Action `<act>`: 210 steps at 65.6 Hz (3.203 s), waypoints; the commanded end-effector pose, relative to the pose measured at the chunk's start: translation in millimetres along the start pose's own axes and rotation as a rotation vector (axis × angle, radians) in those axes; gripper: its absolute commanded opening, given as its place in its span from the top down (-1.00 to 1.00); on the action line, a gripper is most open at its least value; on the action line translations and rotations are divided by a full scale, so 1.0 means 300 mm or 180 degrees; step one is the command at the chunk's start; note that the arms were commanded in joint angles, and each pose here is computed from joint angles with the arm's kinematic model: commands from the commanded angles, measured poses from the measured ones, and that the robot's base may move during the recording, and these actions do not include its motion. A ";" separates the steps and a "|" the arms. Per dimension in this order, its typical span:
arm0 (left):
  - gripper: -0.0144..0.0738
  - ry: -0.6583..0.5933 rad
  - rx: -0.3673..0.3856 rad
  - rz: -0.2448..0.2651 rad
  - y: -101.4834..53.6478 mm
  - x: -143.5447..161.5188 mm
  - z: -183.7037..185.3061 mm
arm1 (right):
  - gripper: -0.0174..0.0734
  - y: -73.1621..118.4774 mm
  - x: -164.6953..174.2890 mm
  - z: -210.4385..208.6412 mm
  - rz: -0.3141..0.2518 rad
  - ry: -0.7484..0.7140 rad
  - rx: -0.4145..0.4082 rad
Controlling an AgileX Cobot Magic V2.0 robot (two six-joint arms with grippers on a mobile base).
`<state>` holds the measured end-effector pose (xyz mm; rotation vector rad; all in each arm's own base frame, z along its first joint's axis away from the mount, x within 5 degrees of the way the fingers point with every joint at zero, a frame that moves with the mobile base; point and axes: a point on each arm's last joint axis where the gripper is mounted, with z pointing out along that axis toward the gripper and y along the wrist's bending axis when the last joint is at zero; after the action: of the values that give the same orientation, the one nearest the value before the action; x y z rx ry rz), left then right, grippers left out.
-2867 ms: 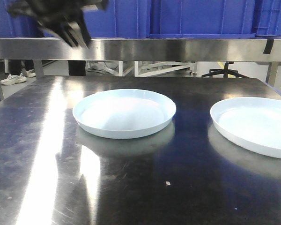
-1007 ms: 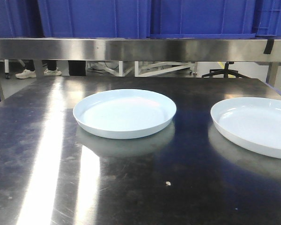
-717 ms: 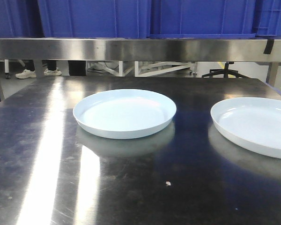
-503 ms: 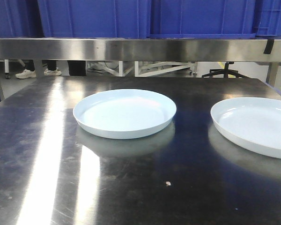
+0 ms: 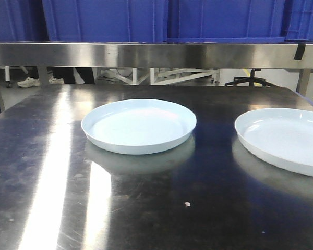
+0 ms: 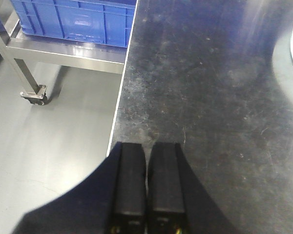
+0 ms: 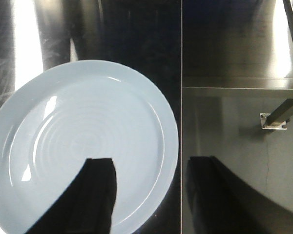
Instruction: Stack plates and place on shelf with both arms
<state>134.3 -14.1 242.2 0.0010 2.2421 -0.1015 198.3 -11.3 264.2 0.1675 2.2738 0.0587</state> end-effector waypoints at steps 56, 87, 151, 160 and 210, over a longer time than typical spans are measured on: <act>0.44 -0.0334 0.0043 -0.0035 -0.005 -0.051 -0.017 | -0.36 -0.080 -0.180 0.283 0.0169 0.0280 0.0232; 0.44 -0.0334 0.0043 -0.0035 -0.005 -0.051 -0.017 | -0.36 -0.089 -0.122 0.362 0.0213 0.0687 0.0236; 0.44 -0.0334 0.0043 -0.0035 -0.005 -0.051 -0.017 | 0.50 -0.013 -0.372 0.133 0.0251 -0.0428 0.0001; 0.44 -0.0334 0.0043 -0.0035 -0.005 -0.051 -0.017 | 0.50 0.065 -0.412 0.106 0.0225 -0.0550 -0.0245; 0.44 -0.0334 0.0043 -0.0035 -0.005 -0.051 -0.017 | 0.50 0.657 -0.385 0.348 -0.0655 0.0022 -0.1347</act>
<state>134.2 -14.1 242.2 0.0010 2.2415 -0.1016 369.6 163.3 274.2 -0.2992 2.3346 0.4018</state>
